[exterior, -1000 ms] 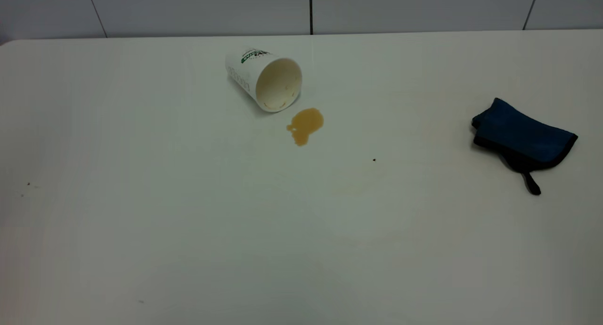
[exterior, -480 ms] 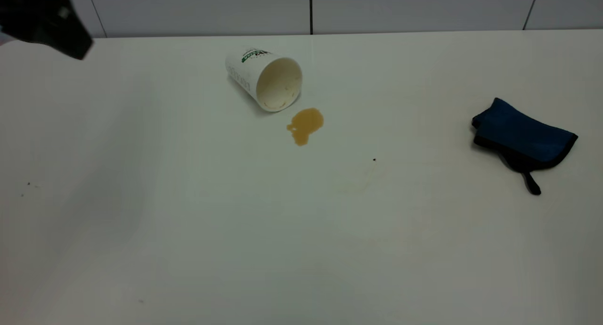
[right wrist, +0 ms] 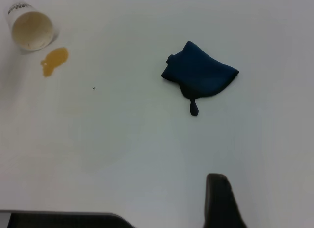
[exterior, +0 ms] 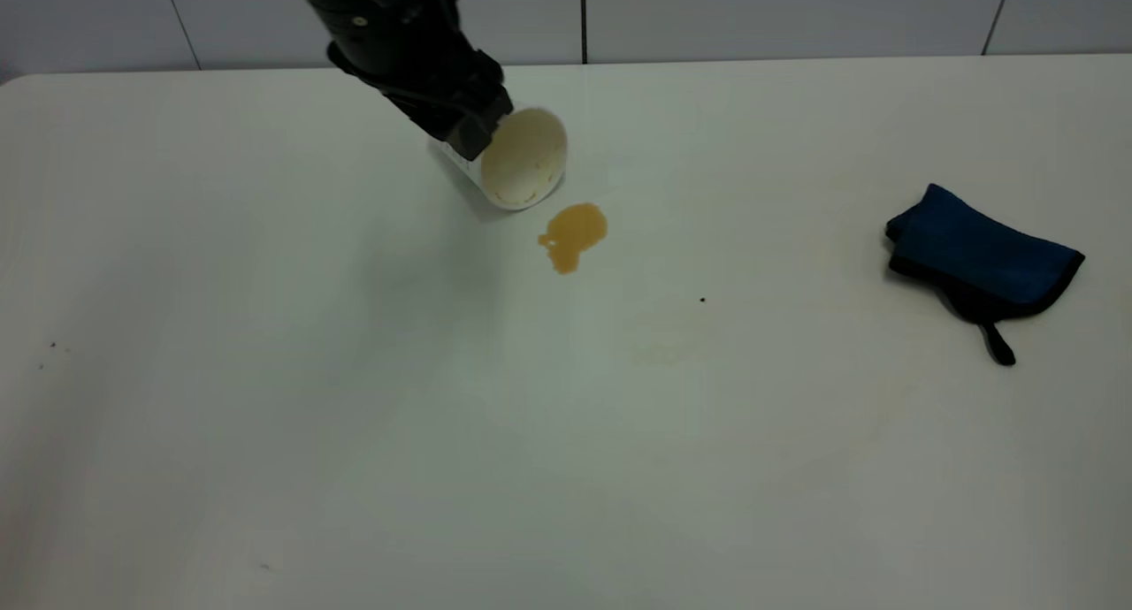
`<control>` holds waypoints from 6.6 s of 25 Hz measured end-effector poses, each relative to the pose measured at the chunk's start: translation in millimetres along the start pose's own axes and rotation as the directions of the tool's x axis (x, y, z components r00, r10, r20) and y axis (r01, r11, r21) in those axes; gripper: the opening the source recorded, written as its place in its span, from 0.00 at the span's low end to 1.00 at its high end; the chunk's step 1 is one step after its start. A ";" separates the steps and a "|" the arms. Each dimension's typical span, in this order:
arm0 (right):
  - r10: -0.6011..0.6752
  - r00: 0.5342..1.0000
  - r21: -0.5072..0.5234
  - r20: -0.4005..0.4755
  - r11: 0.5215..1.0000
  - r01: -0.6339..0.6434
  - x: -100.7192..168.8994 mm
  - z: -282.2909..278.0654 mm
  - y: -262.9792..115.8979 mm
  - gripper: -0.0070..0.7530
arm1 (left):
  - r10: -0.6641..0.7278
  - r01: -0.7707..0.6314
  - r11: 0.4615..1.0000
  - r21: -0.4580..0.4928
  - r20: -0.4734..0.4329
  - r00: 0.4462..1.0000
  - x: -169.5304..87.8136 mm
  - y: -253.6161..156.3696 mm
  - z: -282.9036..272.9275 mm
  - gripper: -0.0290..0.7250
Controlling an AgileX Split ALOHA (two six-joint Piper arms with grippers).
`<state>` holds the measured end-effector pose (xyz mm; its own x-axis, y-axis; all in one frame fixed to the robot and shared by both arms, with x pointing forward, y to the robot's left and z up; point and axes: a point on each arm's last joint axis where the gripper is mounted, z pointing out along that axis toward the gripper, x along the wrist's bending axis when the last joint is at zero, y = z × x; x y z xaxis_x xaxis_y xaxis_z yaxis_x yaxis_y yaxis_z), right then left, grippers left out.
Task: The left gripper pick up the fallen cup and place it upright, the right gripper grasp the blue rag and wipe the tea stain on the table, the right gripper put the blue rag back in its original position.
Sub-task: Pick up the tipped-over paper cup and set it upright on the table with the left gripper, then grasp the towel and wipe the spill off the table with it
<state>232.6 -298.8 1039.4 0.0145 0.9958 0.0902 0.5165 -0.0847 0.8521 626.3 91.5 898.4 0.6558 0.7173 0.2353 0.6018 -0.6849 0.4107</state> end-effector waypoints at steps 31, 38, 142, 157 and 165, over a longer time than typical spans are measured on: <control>0.000 1.000 0.000 0.000 1.000 0.000 0.0 0.0 0.0 0.66 | 0.009 -0.070 0.992 -0.107 -0.488 0.873 -31.2 22.7 111.3 0.78; 0.000 1.000 0.000 0.000 1.000 0.000 0.0 0.0 0.0 0.66 | 0.004 -0.105 0.982 -0.160 -0.532 0.847 -32.4 22.3 126.2 0.76; 0.000 1.000 0.000 0.000 1.000 0.000 0.0 0.0 0.0 0.66 | -0.487 0.468 0.873 0.139 0.209 0.848 157.4 12.7 -98.9 0.66; 0.000 1.000 0.001 0.000 1.000 0.000 0.0 0.0 -0.1 0.66 | -0.495 0.515 0.829 -0.217 0.144 0.857 129.0 -6.3 -352.6 0.66; 0.000 1.000 0.001 0.000 1.000 0.000 0.0 0.0 -0.1 0.66 | -0.514 0.530 0.828 -0.182 0.128 0.848 66.0 -93.6 -390.6 0.66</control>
<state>232.6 -298.8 1039.4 0.0146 0.9958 0.0902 0.5171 -0.0847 0.8517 435.2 252.8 1219.5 0.3053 0.9441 -0.1242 0.7628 -0.1644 0.6254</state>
